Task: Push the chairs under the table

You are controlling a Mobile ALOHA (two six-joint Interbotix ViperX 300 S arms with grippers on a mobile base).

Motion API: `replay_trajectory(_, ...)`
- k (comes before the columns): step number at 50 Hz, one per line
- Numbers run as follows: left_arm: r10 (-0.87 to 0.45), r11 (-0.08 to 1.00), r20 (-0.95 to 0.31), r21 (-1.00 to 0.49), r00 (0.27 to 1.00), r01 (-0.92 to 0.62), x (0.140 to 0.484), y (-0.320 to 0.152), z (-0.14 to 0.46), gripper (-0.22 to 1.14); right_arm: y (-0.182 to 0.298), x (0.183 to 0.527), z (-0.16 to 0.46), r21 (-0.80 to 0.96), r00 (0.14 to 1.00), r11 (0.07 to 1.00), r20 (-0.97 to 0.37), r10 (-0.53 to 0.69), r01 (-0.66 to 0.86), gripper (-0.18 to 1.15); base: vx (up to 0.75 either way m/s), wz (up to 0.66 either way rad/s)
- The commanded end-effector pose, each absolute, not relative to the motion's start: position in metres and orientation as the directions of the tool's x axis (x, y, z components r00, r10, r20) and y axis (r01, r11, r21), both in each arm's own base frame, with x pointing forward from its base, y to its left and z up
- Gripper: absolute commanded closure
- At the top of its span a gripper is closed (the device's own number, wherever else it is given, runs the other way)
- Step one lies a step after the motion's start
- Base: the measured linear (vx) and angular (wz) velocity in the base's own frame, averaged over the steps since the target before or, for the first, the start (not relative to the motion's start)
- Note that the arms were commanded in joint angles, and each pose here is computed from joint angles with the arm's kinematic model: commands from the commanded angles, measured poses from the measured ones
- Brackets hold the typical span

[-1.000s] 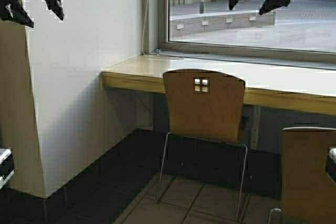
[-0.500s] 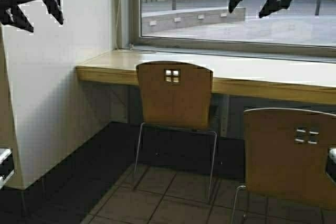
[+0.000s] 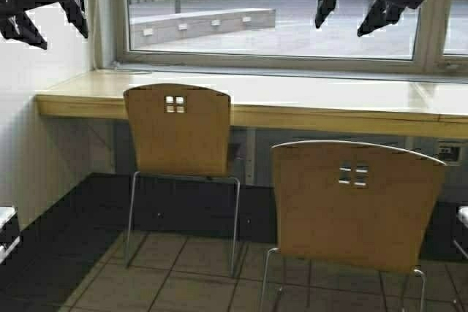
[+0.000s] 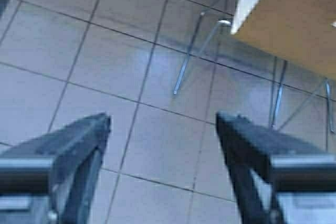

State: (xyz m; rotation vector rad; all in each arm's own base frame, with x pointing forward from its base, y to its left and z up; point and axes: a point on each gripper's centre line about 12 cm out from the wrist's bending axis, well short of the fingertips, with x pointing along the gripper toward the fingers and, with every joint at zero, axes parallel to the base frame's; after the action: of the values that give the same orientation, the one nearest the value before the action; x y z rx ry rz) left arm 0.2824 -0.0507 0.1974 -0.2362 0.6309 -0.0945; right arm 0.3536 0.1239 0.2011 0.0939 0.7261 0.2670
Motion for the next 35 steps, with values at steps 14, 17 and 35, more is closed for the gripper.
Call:
replay_trajectory(14,-0.164,0.962,-0.564,-0.273,0.809,0.005,0.284,-0.052,0.202,-0.02,0.126,0.359,0.179,0.211,0.678,0.963,-0.685,0.267,-0.167,-0.03,0.03,-0.35)
replay_trajectory(17,-0.166,0.955,-0.572,-0.295,0.803,-0.013,0.284,-0.052,0.2,-0.02,0.127,0.357,0.171,0.247,0.666,0.96,-0.695,0.27,-0.131,-0.03,0.05,-0.3)
replay_trajectory(35,-0.16,0.795,-0.694,-0.512,0.702,-0.324,0.308,-0.059,0.153,-0.02,0.13,0.366,0.123,0.498,0.628,0.834,-0.733,0.26,0.235,-0.03,0.08,-0.25)
